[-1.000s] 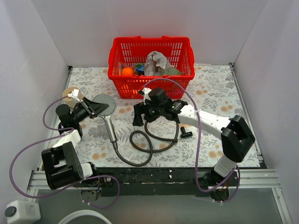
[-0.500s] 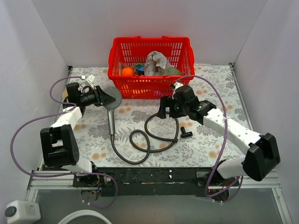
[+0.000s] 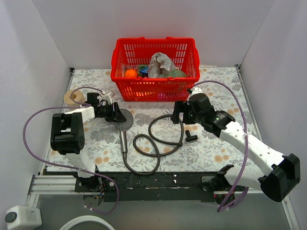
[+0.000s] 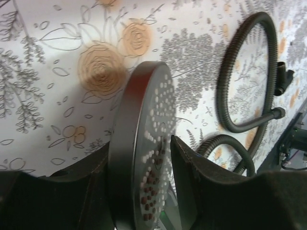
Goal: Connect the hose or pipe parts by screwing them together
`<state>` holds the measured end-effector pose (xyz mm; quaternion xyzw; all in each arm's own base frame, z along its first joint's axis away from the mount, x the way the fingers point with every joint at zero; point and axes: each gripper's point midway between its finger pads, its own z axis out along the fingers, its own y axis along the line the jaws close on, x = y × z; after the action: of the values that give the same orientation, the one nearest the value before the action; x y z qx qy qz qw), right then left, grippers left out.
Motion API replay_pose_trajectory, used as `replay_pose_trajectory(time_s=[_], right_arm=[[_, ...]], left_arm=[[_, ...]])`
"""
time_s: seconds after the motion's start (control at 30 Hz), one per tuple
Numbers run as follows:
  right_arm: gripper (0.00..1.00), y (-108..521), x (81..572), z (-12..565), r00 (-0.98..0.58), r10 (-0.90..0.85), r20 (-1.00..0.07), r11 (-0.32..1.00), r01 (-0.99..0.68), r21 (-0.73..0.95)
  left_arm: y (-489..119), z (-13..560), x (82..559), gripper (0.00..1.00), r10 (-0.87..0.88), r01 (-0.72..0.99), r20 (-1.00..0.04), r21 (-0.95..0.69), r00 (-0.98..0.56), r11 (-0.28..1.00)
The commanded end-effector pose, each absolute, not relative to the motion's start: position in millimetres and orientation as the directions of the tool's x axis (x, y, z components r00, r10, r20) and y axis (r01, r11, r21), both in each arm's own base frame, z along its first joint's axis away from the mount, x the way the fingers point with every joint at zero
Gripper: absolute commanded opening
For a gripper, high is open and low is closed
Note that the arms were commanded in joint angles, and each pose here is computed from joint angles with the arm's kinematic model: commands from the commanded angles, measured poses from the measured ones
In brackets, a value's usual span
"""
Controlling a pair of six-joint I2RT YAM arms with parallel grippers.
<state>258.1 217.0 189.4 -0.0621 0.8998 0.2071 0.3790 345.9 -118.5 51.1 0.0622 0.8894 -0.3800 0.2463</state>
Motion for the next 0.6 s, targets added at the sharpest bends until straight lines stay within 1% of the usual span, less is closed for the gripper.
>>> replay_pose_trajectory(time_s=[0.0, 0.03, 0.07, 0.13, 0.17, 0.2, 0.23, 0.3, 0.43, 0.47, 0.5, 0.57], right_arm=[[0.98, 208.3, 255.7, 182.6, -0.707, 0.071, -0.703, 0.918, -0.229, 0.324], [0.98, 208.8, 255.4, 181.4, -0.708, 0.072, -0.703, 0.918, -0.229, 0.325], [0.98, 208.0, 254.4, 179.8, -0.71, 0.072, -0.701, 0.918, -0.228, 0.325], [0.98, 207.0, 252.5, 174.8, -0.717, 0.07, -0.694, 0.92, -0.224, 0.323], [0.98, 207.2, 252.1, 173.0, -0.719, 0.073, -0.691, 0.919, -0.221, 0.327], [0.98, 206.4, 251.6, 168.8, -0.726, 0.074, -0.683, 0.92, -0.215, 0.328], [0.98, 207.3, 251.1, 167.2, -0.735, 0.09, -0.672, 0.916, -0.203, 0.345], [0.98, 205.2, 250.9, 158.3, -0.763, 0.131, -0.633, 0.911, -0.159, 0.381], [0.98, 202.7, 253.2, 151.9, -0.785, 0.199, -0.587, 0.882, -0.118, 0.456], [0.96, 201.7, 252.2, 151.8, -0.788, 0.21, -0.579, 0.874, -0.115, 0.473], [0.91, 197.1, 255.7, 152.3, -0.779, 0.224, -0.585, 0.875, -0.105, 0.473], [0.86, 187.4, 258.3, 151.2, -0.762, 0.22, -0.609, 0.895, -0.091, 0.437]], left_arm=[[-110.3, 57.0, 363.5, 0.43, -0.033, 0.345, -0.545, -0.577, -0.838, 0.74], [-109.6, 55.2, 363.0, 0.47, -0.025, 0.346, -0.54, -0.574, -0.841, 0.742], [-106.8, 53.5, 365.3, 0.65, -0.018, 0.347, -0.543, -0.56, -0.839, 0.752], [-104.1, 52.5, 362.8, 0.81, -0.004, 0.34, -0.53, -0.55, -0.848, 0.763], [-102.9, 55.7, 365.3, 0.84, 0.012, 0.355, -0.542, -0.534, -0.84, 0.767], [-100.3, 57.3, 362.5, 0.87, 0.015, 0.347, -0.53, -0.532, -0.848, 0.773], [-98.0, 60.4, 363.0, 0.9, 0.016, 0.346, -0.532, -0.527, -0.847, 0.776], [-94.4, 74.2, 363.5, 0.92, 0.024, 0.36, -0.542, -0.524, -0.84, 0.772], [-93.6, 106.2, 361.0, 0.91, 0.061, 0.407, -0.555, -0.527, -0.83, 0.746], [-93.5, 111.9, 358.7, 0.91, 0.072, 0.417, -0.555, -0.526, -0.829, 0.741], [-93.3, 119.4, 352.5, 0.91, 0.1, 0.433, -0.547, -0.524, -0.831, 0.733], [-92.1, 130.6, 344.0, 0.92, 0.125, 0.449, -0.546, -0.514, -0.828, 0.73]])
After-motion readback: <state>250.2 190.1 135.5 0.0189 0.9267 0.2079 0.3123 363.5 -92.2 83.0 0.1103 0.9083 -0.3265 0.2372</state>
